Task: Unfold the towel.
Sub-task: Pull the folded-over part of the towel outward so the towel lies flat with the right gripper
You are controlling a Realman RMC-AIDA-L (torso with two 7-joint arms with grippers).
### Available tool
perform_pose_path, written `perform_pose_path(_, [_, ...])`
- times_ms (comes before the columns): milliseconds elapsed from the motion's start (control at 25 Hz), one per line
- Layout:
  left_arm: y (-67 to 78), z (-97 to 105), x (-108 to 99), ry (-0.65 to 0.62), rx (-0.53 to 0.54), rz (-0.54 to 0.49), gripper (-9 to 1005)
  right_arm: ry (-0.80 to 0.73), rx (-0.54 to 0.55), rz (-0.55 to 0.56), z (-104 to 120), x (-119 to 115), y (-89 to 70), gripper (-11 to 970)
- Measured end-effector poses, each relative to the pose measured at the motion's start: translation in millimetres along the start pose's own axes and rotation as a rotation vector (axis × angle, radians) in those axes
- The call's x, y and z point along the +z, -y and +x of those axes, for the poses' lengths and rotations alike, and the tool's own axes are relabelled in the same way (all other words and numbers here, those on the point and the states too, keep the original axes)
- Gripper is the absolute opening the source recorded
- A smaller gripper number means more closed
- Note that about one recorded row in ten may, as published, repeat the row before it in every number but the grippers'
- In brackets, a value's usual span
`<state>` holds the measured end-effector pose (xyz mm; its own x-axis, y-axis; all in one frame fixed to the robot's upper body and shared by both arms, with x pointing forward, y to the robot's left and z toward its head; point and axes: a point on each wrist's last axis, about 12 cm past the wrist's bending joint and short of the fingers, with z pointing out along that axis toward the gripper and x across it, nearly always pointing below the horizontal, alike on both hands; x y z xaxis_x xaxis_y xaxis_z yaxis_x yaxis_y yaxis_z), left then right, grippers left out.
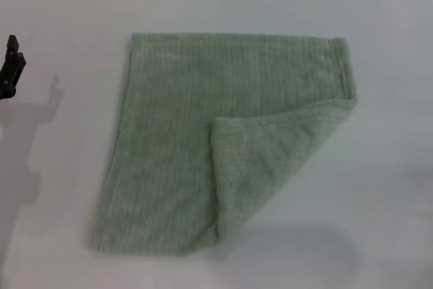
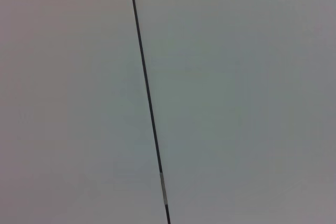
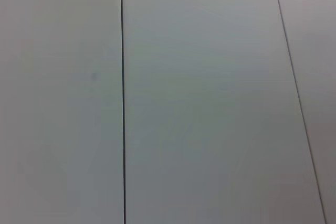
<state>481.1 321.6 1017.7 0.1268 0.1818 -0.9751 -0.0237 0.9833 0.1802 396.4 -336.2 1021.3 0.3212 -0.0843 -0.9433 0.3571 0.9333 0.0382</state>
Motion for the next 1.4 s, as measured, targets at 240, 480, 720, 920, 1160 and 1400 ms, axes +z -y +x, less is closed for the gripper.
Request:
perform_pose_path(240, [0.3,-0.1,0.1,0.001,0.0,0.002,686,0.0,-0.001,-0.002,0.0,0.1,0.2,803])
perform_pose_path(480, [0.4,-0.1,0.1,0.001,-0.001,0.002,683,0.001,-0.002,-0.004,-0.1,0.8,0.4,803])
perform_pose_path(720, [15.2,-8.3,10.3,0.038,-0.002,0.08,680,0.011,0.003,-0.014,-0.4,5.4,-2.3,803])
perform_pose_path(920, [35.8,-26.3,48.1,0.069,0.056,0.143,678,0.019,0.01,-0.024,-0.6,9.1,-5.6,803])
perform_pose_path(1160, [57.8,-57.8,93.7,-0.015,0.024,0.263,675,0.017,0.019,-0.021,-0.5,8.9,-5.3,802])
perform_pose_path(1400, [58.8,-86.3,112.5,-0.15,-0.008,0.305,673,0.011,0.019,-0.022,0.4,9.9,-5.4,802])
